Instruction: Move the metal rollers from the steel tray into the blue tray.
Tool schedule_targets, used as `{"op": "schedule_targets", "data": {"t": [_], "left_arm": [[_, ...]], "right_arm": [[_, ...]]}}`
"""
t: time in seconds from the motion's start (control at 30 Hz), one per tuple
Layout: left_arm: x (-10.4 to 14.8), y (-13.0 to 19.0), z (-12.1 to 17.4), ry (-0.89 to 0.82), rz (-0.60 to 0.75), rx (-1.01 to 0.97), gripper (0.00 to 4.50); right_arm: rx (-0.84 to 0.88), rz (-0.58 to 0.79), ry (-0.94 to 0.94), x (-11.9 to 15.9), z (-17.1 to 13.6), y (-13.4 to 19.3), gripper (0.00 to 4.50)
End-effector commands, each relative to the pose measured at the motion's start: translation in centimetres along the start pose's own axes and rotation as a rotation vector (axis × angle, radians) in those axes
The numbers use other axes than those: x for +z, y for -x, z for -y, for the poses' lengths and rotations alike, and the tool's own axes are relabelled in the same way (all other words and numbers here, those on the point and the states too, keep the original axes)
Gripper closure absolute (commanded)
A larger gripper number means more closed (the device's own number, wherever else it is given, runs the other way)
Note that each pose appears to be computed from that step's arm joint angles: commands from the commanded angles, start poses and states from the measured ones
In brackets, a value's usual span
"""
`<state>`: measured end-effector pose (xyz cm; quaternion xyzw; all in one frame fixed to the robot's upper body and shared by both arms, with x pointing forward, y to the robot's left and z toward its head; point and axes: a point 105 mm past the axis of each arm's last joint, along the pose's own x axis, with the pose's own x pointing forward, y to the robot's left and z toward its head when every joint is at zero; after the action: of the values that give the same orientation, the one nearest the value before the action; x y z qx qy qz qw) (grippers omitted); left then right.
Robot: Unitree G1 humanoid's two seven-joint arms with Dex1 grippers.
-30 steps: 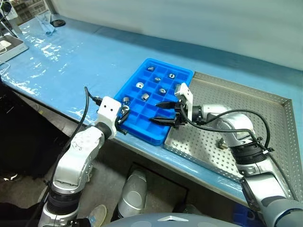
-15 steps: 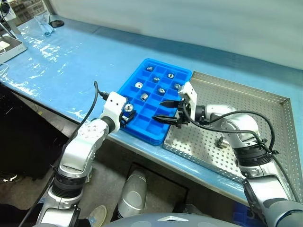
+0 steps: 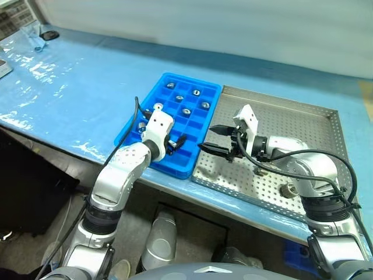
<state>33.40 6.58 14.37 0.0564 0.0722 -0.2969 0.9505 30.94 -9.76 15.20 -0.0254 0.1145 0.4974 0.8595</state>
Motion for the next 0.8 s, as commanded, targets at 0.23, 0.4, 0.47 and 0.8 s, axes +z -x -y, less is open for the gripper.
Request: {"op": "schedule_targets", "data": {"t": [0.23, 0.4, 0.47, 0.8], "left_arm": [[3.6, 1.1, -3.5, 0.058, 0.164, 0.235, 3.31], [3.4, 1.8, -4.9, 0.107, 0.153, 0.329, 4.46], [3.3, 2.0, -5.7, 0.156, 0.143, 0.394, 4.46], [1.6, 3.0, -7.6, 0.306, 0.015, 0.545, 4.46]], "right_arm": [[0.019, 0.046, 0.034, 1.5, -0.6, 0.2, 0.0], [0.037, 0.044, 0.036, 1.5, -0.8, -0.2, 0.0], [0.041, 0.04, 0.035, 1.4, -0.8, -0.3, 0.0], [0.047, 0.024, 0.027, 0.4, -1.3, -0.8, 0.0]]}}
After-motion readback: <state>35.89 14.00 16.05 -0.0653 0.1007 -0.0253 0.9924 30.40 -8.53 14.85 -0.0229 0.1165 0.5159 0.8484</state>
